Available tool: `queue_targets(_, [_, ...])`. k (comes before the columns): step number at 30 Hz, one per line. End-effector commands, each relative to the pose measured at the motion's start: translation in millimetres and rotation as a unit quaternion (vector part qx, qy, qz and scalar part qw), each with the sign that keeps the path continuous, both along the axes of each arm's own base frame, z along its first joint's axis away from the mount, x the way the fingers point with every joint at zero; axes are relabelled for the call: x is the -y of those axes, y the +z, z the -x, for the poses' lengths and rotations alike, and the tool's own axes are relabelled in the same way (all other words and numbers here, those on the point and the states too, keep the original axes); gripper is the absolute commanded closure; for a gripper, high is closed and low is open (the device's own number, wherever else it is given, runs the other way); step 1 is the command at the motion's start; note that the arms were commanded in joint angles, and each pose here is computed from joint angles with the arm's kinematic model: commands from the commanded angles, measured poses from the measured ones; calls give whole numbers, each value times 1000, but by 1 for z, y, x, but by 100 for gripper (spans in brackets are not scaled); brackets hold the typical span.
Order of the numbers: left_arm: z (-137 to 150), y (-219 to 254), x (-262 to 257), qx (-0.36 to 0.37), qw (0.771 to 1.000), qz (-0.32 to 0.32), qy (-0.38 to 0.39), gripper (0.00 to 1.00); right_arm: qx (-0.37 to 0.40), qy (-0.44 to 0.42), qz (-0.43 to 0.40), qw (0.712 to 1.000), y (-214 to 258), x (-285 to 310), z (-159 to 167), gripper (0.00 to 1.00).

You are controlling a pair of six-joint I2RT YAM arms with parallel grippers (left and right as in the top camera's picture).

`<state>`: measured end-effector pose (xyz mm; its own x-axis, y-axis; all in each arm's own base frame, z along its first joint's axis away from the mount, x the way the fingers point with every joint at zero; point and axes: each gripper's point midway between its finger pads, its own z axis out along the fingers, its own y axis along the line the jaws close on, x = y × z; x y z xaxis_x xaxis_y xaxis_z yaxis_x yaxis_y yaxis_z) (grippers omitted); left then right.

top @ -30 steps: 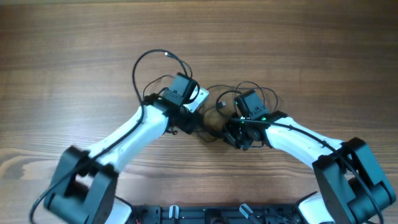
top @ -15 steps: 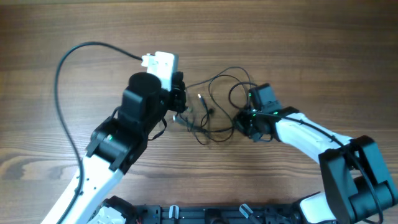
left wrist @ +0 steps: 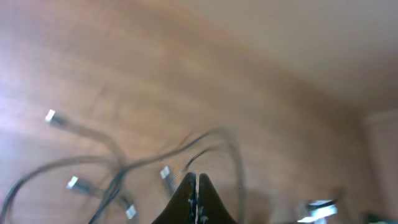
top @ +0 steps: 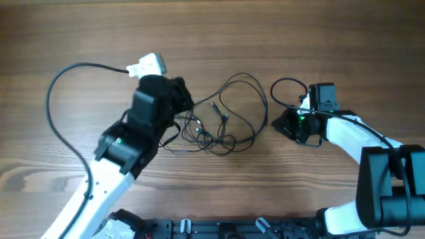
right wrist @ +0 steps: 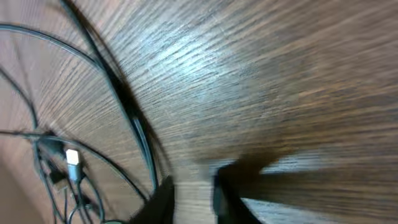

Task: Untangle cables

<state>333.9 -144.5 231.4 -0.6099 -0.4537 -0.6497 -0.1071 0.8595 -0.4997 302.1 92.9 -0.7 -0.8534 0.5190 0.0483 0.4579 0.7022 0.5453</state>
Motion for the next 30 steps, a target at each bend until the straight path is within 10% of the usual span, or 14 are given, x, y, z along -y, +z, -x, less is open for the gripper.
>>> queue_targets(1, [8,-38,20,-77,996,14,-46,96,-3,14,-18,1000,-3,-5,5,66])
queue_targets(8, [15,16,109,58,931,92,-349,96,132,162,-221,953,68,-63,0,21])
queue_targets(21, [8,-63,29,-99,986,-31,-131,96,153,149,-244,946,100,-51,4,1])
queue_targets(23, [6,-69,12,-102,986,-76,-106,75,144,151,-234,950,94,-50,9,0])
queue_targets(24, [12,-80,7,-119,979,-109,-122,36,122,138,-210,960,83,-45,11,0])
queue_targets(30, [55,-149,-7,-286,939,-143,-125,41,71,108,-127,983,54,-26,18,1])
